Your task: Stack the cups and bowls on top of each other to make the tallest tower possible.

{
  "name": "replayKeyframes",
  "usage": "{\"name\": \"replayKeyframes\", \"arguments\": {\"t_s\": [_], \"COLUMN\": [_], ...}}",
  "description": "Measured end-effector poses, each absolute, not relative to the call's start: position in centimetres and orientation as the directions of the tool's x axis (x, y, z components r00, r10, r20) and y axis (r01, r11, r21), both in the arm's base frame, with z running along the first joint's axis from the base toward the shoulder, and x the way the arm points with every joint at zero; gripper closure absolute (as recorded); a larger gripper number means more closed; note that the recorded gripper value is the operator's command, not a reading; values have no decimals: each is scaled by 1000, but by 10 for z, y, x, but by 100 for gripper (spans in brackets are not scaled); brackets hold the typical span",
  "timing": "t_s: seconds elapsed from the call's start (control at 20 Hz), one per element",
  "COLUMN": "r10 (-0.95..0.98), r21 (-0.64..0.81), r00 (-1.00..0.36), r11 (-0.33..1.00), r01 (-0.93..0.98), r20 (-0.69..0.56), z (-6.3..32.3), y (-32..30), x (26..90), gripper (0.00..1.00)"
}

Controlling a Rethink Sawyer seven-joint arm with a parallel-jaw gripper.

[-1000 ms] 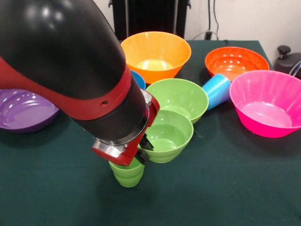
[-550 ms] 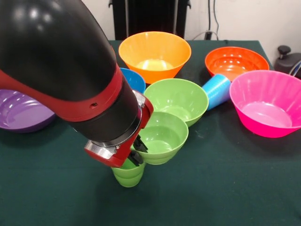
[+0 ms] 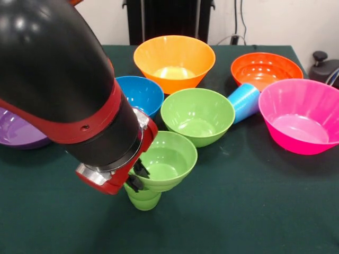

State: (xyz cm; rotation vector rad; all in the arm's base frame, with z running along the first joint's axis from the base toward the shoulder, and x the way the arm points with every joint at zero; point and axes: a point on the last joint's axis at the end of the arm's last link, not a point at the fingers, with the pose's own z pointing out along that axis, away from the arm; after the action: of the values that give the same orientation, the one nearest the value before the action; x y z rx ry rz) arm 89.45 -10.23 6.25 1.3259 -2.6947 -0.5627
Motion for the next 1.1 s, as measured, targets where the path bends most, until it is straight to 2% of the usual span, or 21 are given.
{"name": "replayKeyframes", "arguments": {"t_s": [0.35, 1.1], "r10": [-768, -762], "r21": [342, 339], "r00": [-639, -645], "r11": [589, 592], "r01": [-732, -731], "r20": [-47, -59], "z": [59, 65], "y": [-111, -115], "x": [898, 900], "gripper": [100, 100]}}
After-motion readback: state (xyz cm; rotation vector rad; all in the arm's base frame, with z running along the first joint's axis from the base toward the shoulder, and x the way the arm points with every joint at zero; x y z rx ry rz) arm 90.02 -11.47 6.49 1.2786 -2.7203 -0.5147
